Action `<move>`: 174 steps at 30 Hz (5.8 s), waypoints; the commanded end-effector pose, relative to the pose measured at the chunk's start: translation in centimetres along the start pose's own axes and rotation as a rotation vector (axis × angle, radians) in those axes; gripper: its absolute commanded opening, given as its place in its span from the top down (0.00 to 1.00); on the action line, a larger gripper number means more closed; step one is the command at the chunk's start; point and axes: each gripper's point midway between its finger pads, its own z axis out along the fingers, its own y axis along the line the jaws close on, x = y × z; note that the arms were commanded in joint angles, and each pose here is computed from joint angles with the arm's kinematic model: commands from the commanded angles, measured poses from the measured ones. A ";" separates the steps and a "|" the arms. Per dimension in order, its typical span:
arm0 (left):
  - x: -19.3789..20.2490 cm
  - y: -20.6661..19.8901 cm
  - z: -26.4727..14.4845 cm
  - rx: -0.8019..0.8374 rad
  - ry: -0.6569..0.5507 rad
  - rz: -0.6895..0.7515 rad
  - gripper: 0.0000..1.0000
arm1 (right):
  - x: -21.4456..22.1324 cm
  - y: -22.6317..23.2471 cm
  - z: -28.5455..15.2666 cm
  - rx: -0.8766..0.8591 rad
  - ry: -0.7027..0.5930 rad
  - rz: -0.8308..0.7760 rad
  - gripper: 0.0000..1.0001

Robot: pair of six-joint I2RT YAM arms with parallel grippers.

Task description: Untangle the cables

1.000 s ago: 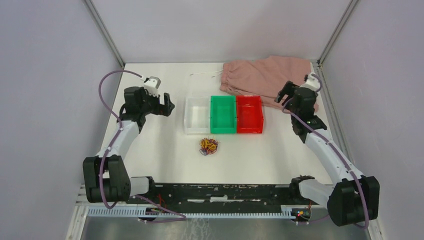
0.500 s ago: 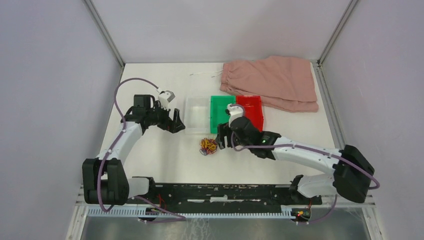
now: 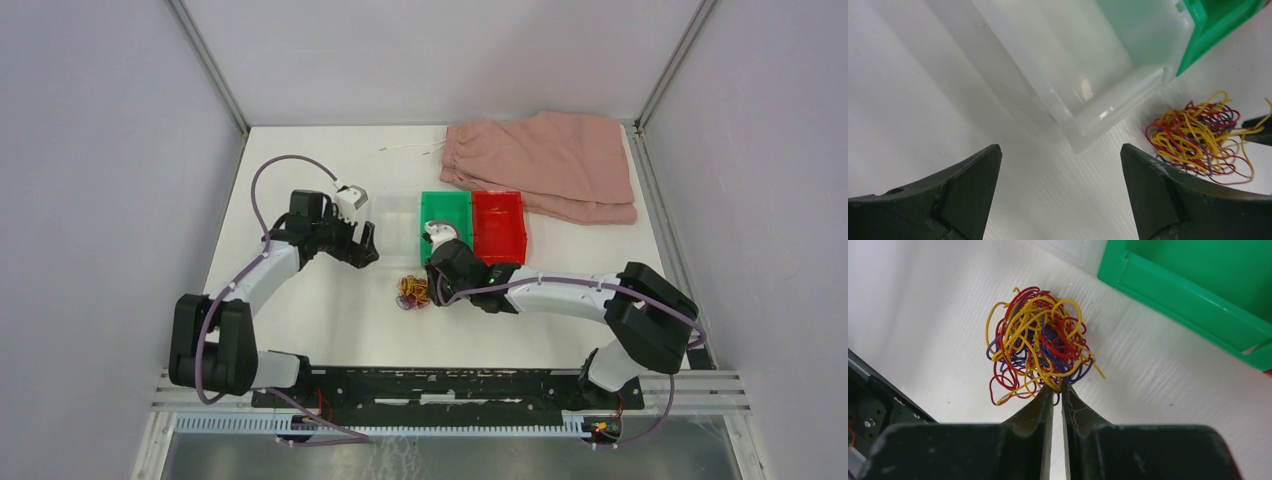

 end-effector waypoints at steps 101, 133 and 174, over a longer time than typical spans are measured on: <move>-0.8 -16.7 -11.6 0.546 -0.025 0.442 0.17 | -8.3 12.2 -13.4 -0.597 -0.214 0.056 1.00; -5.4 -9.1 -9.7 0.041 -0.150 0.430 0.97 | -7.4 10.9 -12.2 -0.517 -0.196 0.145 0.96; -6.0 -17.5 -20.0 0.139 -0.710 1.235 0.97 | -12.5 15.0 -13.8 -0.668 -0.215 0.116 0.18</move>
